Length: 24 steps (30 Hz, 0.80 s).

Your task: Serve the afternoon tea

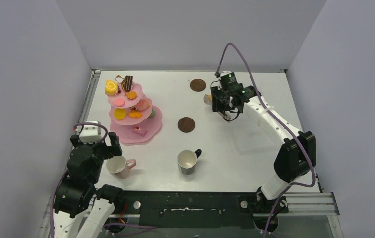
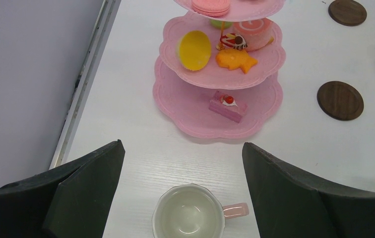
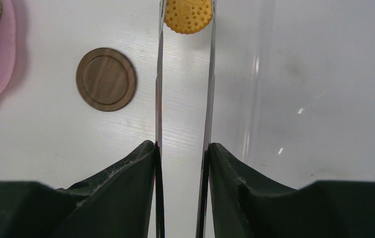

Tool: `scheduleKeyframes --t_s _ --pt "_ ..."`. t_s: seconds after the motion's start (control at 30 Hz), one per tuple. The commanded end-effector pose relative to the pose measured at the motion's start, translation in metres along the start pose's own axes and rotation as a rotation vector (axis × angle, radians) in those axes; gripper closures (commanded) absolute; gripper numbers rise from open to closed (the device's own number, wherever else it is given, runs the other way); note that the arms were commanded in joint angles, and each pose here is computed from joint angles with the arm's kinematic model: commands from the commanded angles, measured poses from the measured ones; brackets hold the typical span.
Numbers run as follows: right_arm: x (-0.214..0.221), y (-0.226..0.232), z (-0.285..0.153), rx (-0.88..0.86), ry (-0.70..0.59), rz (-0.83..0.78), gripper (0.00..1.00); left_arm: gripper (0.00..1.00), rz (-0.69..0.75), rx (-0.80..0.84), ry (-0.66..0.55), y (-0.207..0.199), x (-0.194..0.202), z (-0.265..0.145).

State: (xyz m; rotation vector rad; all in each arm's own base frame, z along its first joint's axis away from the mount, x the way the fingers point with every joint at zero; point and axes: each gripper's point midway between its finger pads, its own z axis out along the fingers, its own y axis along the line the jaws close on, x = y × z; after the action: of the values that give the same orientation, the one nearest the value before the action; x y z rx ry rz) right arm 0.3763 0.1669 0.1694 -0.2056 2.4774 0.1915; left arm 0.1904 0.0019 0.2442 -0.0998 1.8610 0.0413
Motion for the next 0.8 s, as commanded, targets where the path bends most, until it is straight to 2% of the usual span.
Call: scheduleKeyframes --t_s 0.0,0.33,0.77 --pt "-0.025 0.055 -0.024 -0.125 -0.116 -0.026 0.61 0.12 -0.015 -0.007 -0.066 0.002 -0.017 -0.002" --pt "0.003 0.170 -0.026 -0.329 -0.096 -0.134 0.61 0.12 -0.020 -0.021 -0.074 0.005 -0.019 -0.004" --pt "0.024 0.230 -0.006 -0.419 -0.037 -0.201 0.60 0.12 -0.023 -0.019 -0.076 0.005 -0.018 -0.004"
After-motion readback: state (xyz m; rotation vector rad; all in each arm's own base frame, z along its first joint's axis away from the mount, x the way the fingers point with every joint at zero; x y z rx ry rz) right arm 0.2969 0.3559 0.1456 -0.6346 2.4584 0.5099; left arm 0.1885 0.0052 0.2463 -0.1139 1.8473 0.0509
